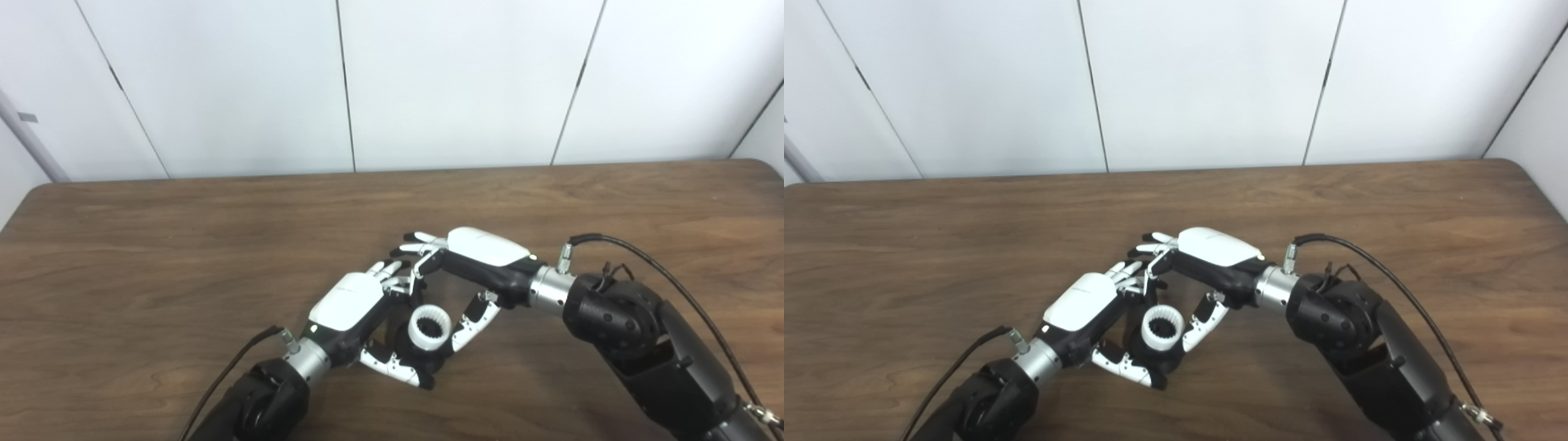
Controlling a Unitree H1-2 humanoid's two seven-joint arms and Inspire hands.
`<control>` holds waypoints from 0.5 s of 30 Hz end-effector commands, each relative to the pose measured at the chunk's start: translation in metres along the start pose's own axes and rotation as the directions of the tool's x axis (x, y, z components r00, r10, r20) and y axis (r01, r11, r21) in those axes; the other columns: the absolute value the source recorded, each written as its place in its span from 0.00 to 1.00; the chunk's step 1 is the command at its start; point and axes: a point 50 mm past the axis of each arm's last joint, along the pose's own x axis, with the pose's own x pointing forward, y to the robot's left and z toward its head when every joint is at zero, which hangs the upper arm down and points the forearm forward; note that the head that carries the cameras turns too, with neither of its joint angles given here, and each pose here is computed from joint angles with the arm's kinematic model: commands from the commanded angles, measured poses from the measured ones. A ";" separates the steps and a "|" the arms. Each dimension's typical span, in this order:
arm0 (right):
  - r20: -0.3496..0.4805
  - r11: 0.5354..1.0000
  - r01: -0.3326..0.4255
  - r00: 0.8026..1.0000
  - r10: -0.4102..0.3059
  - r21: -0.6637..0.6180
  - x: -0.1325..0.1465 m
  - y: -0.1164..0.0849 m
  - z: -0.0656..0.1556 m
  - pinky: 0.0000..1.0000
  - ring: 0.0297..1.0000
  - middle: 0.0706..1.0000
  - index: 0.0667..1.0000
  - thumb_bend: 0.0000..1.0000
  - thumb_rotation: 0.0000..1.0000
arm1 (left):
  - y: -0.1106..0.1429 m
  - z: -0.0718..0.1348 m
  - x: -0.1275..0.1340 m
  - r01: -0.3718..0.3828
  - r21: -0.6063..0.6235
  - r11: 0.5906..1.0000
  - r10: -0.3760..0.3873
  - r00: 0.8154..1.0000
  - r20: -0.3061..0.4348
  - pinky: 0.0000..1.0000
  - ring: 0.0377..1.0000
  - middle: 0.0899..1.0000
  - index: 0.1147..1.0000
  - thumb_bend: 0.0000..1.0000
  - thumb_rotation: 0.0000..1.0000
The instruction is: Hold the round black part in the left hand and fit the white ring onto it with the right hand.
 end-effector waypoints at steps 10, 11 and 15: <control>0.054 0.999 0.030 0.998 -0.029 -0.020 0.008 -0.009 0.014 0.96 1.00 0.92 0.44 0.52 0.13 | -0.004 0.007 0.004 0.023 0.007 1.000 -0.023 1.000 0.020 1.00 0.99 0.84 0.41 0.52 0.05; 0.054 0.999 0.031 0.998 -0.029 -0.021 0.008 -0.008 0.014 0.96 1.00 0.92 0.44 0.52 0.13 | -0.004 0.007 0.004 0.025 0.005 1.000 -0.025 1.000 0.019 1.00 0.99 0.84 0.41 0.52 0.05; 0.054 0.999 0.033 0.998 -0.032 -0.021 0.009 -0.007 0.014 0.97 1.00 0.92 0.44 0.52 0.13 | -0.005 0.007 0.003 0.020 0.006 1.000 -0.020 1.000 0.023 1.00 0.98 0.84 0.41 0.52 0.05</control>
